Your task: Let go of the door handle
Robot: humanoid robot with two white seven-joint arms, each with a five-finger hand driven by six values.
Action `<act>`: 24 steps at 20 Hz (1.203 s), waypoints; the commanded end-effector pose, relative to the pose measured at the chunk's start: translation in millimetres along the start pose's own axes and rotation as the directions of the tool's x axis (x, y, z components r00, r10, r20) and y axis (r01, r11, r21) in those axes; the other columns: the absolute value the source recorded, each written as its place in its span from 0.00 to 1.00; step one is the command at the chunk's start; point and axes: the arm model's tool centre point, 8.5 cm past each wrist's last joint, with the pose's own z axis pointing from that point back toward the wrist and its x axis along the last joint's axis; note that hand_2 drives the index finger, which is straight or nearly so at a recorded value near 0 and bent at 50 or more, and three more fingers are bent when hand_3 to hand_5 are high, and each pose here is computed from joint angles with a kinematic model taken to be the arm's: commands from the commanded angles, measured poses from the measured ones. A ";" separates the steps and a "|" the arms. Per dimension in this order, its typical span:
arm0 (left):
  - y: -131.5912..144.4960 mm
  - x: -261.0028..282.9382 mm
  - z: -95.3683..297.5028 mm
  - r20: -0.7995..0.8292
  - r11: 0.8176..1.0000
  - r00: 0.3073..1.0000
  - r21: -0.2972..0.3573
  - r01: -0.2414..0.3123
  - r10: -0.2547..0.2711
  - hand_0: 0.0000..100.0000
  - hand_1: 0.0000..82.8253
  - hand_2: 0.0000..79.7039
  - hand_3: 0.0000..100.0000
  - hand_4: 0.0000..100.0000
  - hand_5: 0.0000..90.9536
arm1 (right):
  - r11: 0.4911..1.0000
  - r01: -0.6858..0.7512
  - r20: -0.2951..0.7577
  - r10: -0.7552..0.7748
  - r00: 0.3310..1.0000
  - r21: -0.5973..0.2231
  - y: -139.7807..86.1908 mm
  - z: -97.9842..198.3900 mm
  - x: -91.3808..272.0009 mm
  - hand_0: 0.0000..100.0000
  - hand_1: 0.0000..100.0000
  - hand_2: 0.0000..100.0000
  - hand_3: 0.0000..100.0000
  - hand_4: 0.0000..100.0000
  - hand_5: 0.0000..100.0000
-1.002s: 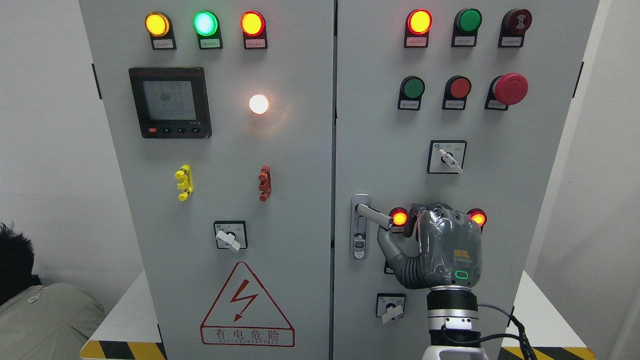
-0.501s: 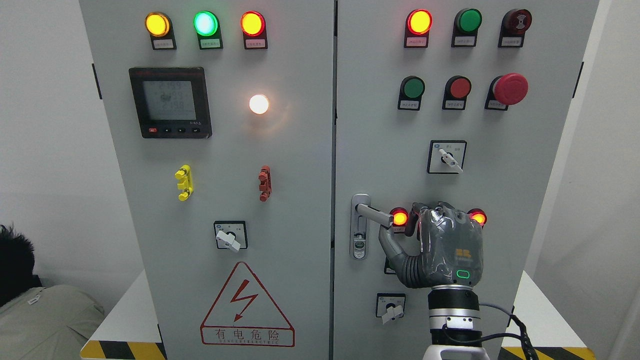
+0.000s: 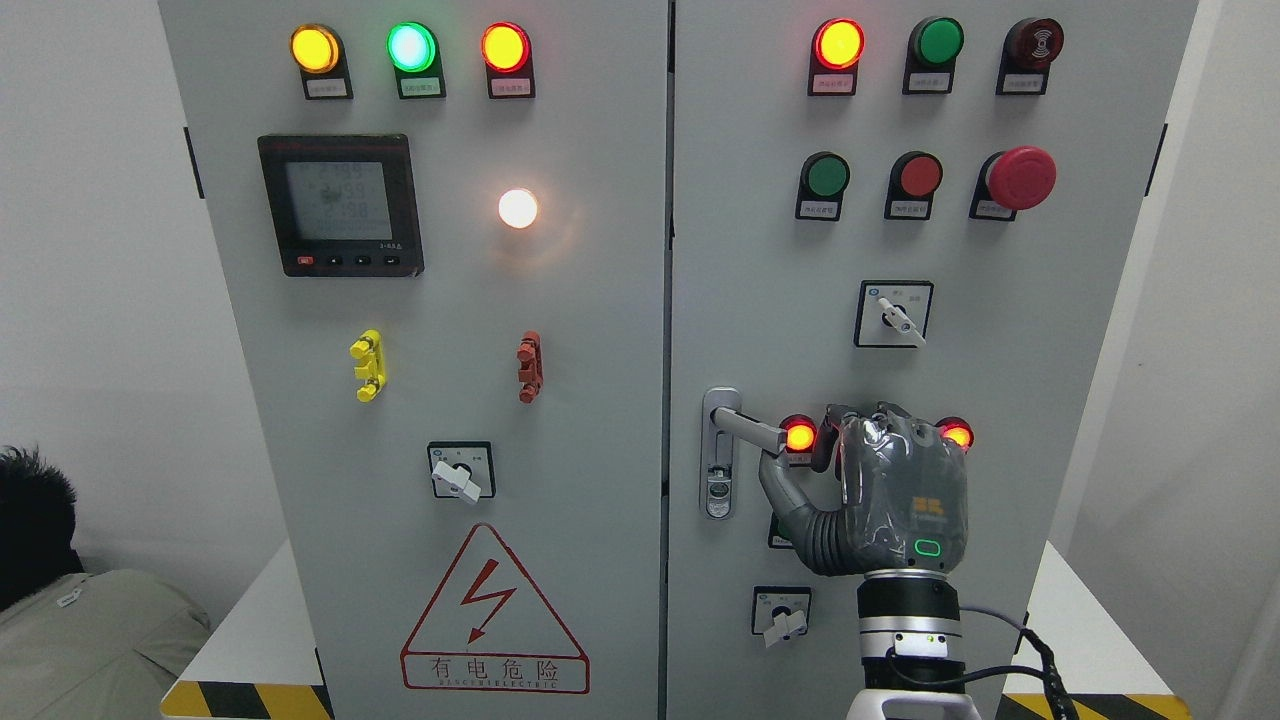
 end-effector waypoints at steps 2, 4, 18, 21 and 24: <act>0.0 0.1 0.0 0.001 1.000 1.000 0.000 0.000 0.000 0.00 0.00 0.06 0.11 0.00 0.00 | 1.000 0.000 0.002 0.000 1.000 0.003 0.7 1.6 -0.2 0.43 0.41 0.76 0.91 0.69 0.69; 0.0 0.1 0.0 0.001 1.000 1.000 0.000 0.000 0.000 0.00 0.00 0.06 0.11 0.00 0.00 | 1.000 0.002 0.005 -0.002 1.000 0.006 1.9 3.1 0.4 0.43 0.41 0.76 0.91 0.69 0.69; 0.0 -0.1 0.0 -0.001 1.000 1.000 0.000 0.000 0.000 0.00 0.00 0.06 0.11 0.00 0.00 | 1.000 0.014 0.011 -0.014 1.000 0.022 1.2 26.9 -1.0 0.43 0.41 0.76 0.91 0.69 0.68; 0.0 0.1 0.0 0.001 1.000 1.000 0.000 0.002 -0.002 0.00 0.00 0.06 0.11 0.00 0.00 | 0.999 0.027 0.022 -0.028 0.999 0.017 -3.6 38.5 -2.3 0.43 0.41 0.75 0.91 0.69 0.68; 0.0 -0.1 0.0 -0.001 1.000 1.000 0.000 0.000 0.000 0.00 0.00 0.06 0.11 0.00 0.00 | 0.999 0.037 0.052 -0.038 0.998 0.016 -11.5 57.8 -5.1 0.44 0.40 0.73 0.88 0.68 0.66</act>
